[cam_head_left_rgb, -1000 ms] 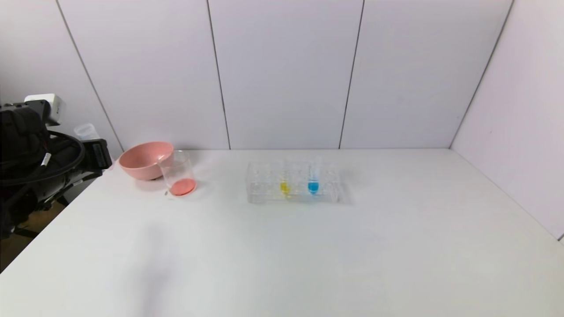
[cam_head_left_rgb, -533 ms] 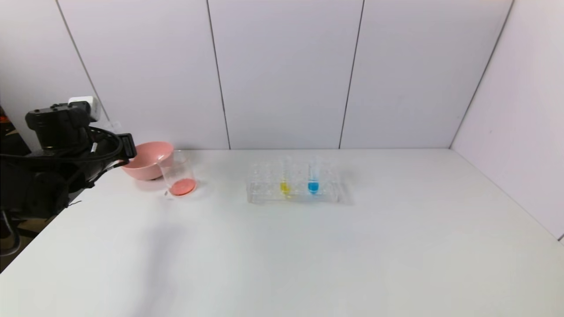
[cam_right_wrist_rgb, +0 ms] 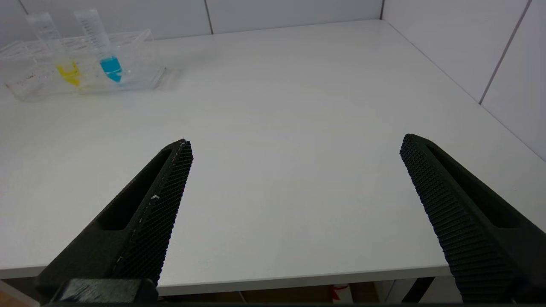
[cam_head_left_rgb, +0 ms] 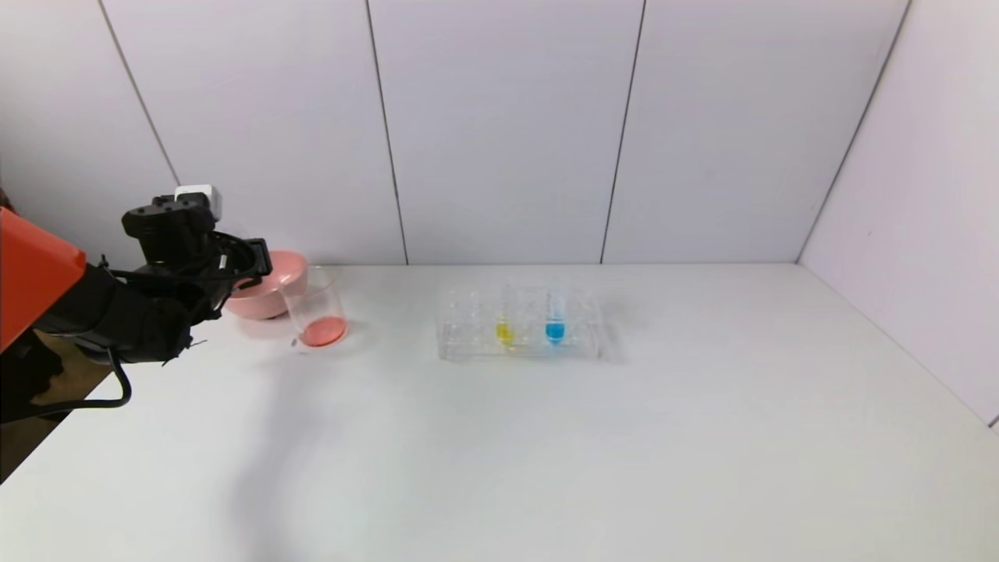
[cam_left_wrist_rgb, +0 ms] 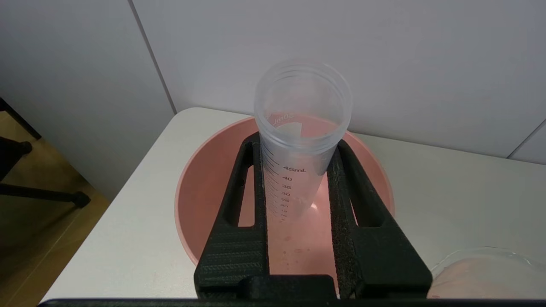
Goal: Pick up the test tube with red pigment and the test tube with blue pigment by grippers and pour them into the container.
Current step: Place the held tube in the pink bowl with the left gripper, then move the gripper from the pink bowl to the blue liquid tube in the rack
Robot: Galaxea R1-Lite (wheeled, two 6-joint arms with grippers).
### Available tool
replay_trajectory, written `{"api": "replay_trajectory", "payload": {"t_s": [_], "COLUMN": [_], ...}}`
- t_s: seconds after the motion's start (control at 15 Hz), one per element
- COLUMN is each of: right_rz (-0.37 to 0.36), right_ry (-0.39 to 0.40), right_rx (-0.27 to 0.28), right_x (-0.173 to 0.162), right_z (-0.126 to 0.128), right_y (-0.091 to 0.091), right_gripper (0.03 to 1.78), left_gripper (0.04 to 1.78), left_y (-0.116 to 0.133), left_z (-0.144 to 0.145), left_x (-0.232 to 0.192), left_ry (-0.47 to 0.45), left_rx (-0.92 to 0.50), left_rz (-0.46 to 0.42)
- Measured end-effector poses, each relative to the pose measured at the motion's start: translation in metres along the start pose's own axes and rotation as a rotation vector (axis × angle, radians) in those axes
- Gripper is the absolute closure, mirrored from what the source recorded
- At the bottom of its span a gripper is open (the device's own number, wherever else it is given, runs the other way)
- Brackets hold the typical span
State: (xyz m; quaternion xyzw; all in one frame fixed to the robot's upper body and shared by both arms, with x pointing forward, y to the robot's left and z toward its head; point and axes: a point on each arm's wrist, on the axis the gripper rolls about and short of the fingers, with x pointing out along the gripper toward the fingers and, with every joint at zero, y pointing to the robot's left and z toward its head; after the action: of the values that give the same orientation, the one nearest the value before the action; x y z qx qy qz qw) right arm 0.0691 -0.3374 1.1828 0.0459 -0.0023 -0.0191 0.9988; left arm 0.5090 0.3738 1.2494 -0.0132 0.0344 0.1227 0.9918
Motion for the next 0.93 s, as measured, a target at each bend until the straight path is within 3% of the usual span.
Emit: {"api": "replay_trajectory", "payload": {"t_s": [0.27,0.67,0.8,0.93], "right_rz": [0.000,0.000,0.000,0.000], "right_ry": [0.000,0.000,0.000,0.000], "right_rx": [0.000,0.000,0.000,0.000], "right_x": [0.000,0.000,0.000,0.000], "right_z": [0.000,0.000,0.000,0.000], "right_y": [0.000,0.000,0.000,0.000], "right_gripper": [0.04,0.04,0.04,0.04], "left_gripper": [1.16,0.29,0.12,0.06], "left_y": [-0.001,-0.003,-0.008,-0.012], "left_z": [-0.003,0.010,0.020,0.029], "left_x": [0.001,-0.009,-0.022,-0.043], "left_ry": [-0.011,-0.044,-0.041,-0.004], "left_rx": [-0.001,-0.012,-0.014,-0.013], "left_rz": [-0.002,-0.027,-0.108,-0.253]}}
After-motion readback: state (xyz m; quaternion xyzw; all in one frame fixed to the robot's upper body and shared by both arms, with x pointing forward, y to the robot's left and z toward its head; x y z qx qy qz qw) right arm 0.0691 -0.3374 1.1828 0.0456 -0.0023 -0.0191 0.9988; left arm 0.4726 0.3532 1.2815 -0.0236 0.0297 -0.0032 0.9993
